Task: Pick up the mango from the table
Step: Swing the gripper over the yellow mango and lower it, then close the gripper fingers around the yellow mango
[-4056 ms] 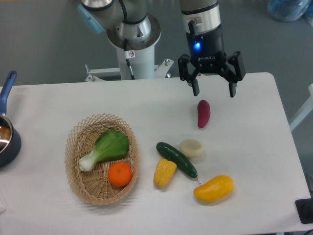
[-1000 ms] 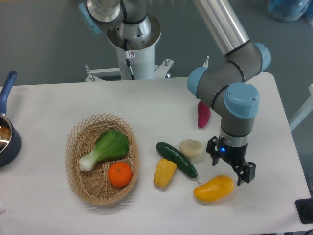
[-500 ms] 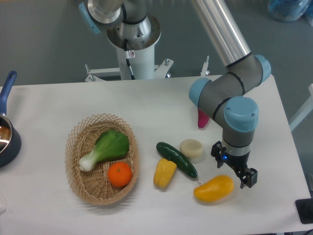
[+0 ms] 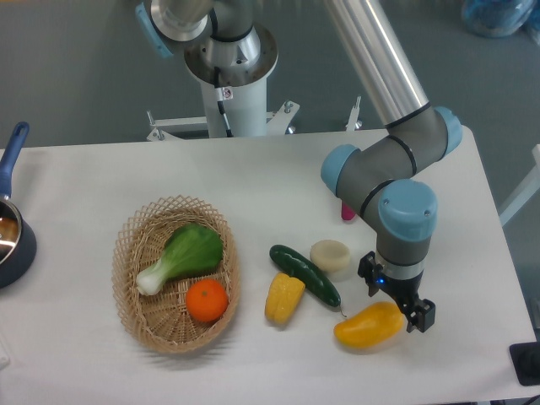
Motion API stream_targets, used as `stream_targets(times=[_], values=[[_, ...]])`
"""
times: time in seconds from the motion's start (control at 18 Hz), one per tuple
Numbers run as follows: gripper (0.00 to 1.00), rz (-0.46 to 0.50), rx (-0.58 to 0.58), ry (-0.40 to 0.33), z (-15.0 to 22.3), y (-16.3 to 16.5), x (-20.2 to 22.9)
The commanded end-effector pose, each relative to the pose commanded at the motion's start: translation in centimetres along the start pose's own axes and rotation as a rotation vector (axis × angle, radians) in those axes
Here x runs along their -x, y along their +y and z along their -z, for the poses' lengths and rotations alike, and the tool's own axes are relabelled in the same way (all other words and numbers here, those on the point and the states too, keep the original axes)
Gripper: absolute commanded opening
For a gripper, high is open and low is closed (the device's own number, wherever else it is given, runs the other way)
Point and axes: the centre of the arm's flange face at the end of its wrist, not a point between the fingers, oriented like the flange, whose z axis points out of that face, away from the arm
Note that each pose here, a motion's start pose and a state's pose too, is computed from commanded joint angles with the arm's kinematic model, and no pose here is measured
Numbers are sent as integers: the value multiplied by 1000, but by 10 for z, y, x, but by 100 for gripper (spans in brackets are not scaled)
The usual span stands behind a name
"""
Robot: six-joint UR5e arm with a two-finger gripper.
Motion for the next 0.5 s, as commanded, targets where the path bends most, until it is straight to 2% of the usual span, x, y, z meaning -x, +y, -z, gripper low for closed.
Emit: stream_targets(times=[0.5], values=[[100,-36,98,3,-11,-22,-6]])
